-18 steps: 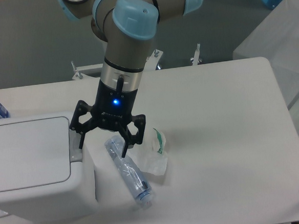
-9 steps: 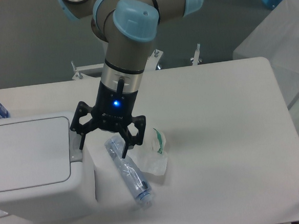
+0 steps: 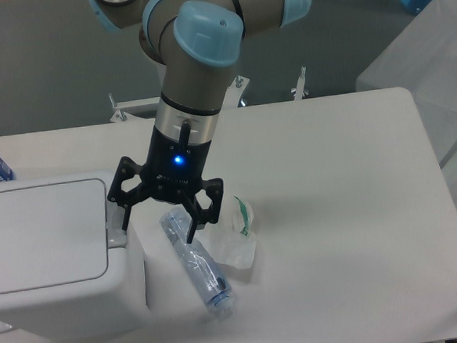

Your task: Open the trash can

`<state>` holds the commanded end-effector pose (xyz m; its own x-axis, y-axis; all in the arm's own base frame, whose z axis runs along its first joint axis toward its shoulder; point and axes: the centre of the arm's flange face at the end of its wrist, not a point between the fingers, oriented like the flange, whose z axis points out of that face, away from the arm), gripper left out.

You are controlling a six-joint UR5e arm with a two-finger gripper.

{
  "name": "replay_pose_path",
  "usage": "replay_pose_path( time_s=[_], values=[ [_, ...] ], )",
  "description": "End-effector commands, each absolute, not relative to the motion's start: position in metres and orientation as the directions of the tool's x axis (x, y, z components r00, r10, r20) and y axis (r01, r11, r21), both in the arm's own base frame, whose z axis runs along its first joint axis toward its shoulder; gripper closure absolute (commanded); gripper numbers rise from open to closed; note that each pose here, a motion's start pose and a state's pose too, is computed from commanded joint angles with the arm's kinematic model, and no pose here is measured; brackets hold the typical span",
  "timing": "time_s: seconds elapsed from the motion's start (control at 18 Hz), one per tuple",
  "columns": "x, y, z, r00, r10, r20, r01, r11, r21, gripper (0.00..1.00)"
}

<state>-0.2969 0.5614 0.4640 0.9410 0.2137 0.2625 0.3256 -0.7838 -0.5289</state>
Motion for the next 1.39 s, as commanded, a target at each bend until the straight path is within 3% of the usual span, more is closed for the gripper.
replay_pose_path(
  time_s=[0.33, 0.83, 0.94, 1.17, 1.39],
  values=[
    [-0.296, 0.562, 0.466, 0.941, 0.213, 0.262, 0.325, -0.783, -0.531, 0.0],
    [-0.328, 0.542, 0.537, 0.957, 0.233, 0.174, 0.29, -0.713, -0.639, 0.0],
    [-0.338, 0.535, 0.55, 0.965, 0.228, 0.133, 0.258, -0.705, -0.661, 0.0],
    [-0.351, 0.524, 0.547, 0.972, 0.233, -0.042, 0.159, -0.774, -0.613, 0.0],
    [-0.355, 0.522, 0.542, 0.978, 0.136, -0.156, 0.025, -0.825, -0.565, 0.0]
  ],
)
